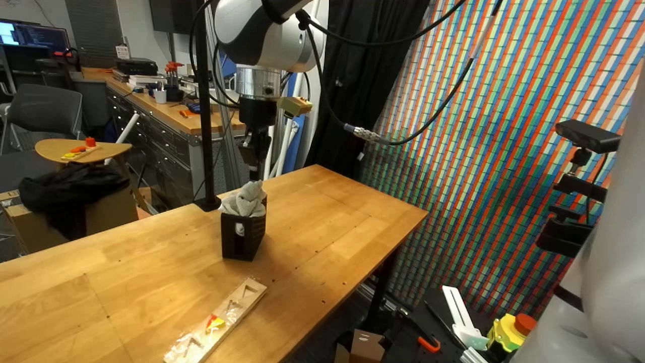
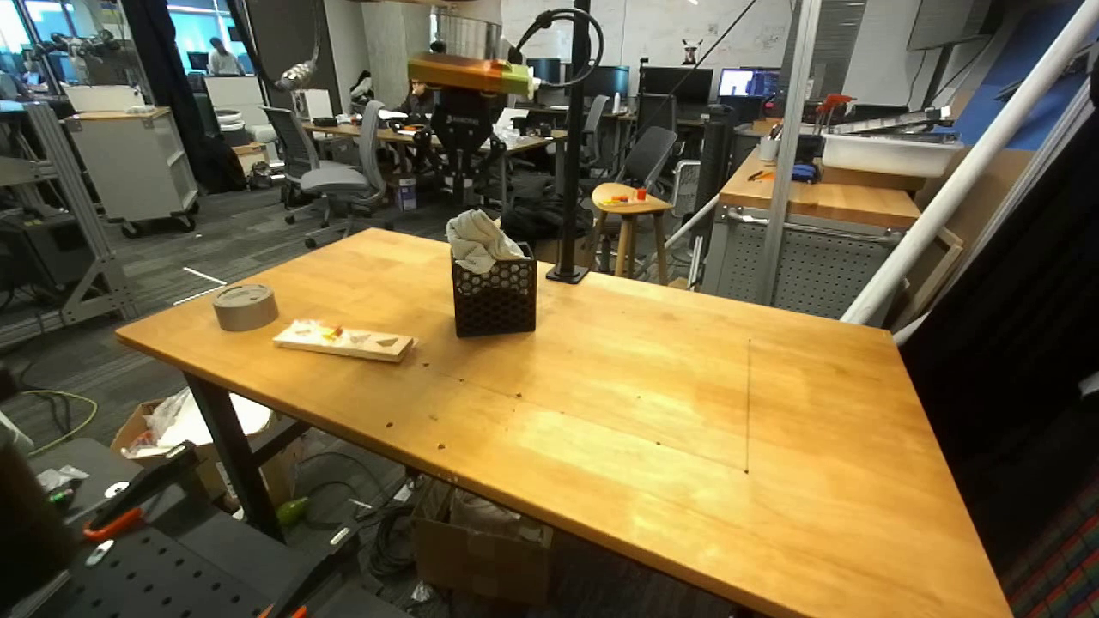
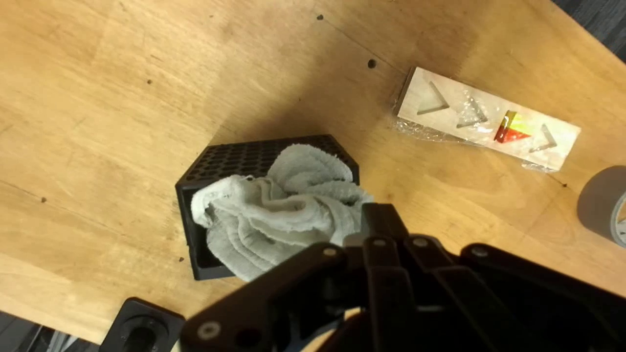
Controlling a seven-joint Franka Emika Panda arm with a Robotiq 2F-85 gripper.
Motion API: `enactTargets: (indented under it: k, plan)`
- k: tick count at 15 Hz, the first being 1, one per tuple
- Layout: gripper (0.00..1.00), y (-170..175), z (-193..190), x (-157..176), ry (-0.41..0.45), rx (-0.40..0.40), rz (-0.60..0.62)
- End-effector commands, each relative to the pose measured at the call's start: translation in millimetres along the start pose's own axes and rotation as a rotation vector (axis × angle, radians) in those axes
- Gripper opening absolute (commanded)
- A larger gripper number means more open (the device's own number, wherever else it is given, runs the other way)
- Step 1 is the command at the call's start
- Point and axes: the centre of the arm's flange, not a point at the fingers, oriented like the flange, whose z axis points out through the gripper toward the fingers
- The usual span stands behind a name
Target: Pick up the cloth from the table and put in the box
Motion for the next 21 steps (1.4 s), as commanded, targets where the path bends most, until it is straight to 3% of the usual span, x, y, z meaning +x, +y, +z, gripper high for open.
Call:
enactTargets:
  k: [1,10,21]
  plan:
    - [0.0,-17,4,-20,0.003,-0.03,0.014]
    - [0.0,-4,29,-7,-0.043,-0.012,-0.012]
    - [0.0,38,31,53,-0.038,-0.043,-0.086]
